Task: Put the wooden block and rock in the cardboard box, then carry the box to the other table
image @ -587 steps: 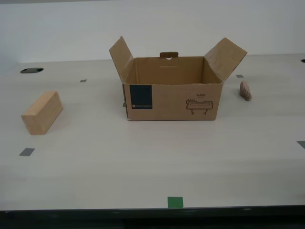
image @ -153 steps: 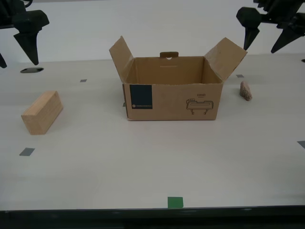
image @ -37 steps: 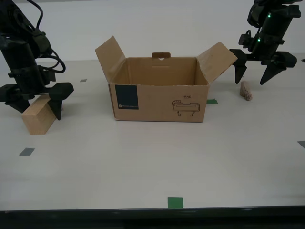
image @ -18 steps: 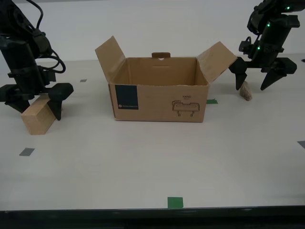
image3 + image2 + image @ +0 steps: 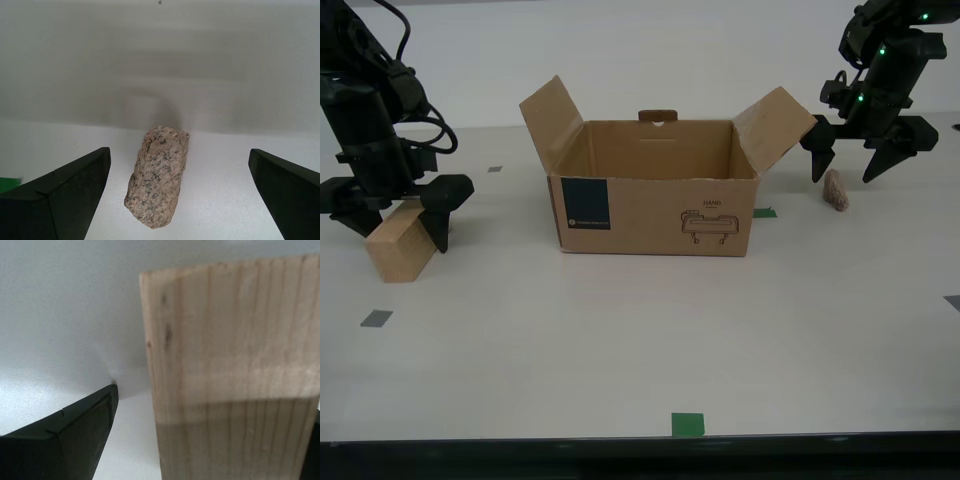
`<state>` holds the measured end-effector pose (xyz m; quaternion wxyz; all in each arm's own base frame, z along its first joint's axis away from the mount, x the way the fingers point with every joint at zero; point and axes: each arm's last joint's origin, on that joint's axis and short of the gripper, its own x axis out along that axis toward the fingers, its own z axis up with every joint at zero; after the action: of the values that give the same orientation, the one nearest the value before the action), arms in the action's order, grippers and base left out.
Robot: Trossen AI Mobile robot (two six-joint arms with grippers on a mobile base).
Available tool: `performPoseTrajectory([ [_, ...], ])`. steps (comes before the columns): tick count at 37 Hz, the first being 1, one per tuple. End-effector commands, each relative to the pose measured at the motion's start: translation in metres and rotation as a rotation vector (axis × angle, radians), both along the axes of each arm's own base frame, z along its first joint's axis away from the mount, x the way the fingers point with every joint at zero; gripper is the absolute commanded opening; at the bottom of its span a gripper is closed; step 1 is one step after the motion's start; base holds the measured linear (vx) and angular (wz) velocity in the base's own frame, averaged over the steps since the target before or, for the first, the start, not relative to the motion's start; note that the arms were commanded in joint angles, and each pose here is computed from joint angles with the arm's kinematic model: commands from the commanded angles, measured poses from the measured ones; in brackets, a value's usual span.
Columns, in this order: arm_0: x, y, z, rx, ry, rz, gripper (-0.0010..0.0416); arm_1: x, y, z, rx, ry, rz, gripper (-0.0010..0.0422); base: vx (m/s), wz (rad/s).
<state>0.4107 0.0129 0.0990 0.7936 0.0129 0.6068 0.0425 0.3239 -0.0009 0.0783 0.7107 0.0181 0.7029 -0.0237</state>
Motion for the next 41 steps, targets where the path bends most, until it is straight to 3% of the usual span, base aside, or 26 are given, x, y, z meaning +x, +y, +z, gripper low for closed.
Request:
performPoseTrajectory([
  [1,0.000,0.000,0.000,-0.005,-0.005,0.002,0.0386,-0.002,0.000,-0.002,-0.003,0.014,-0.003,0.0359,0.000,0.000],
  [23,-0.012,0.001,-0.019,-0.004,-0.004,0.004,0.0383,-0.002,0.000,-0.002,-0.003,0.013,0.003,0.0359,0.000,0.000],
  [41,-0.007,0.001,-0.019,-0.003,-0.069,0.004,0.0361,-0.003,0.000,-0.002,-0.003,0.013,0.004,0.0359,0.000,0.000],
])
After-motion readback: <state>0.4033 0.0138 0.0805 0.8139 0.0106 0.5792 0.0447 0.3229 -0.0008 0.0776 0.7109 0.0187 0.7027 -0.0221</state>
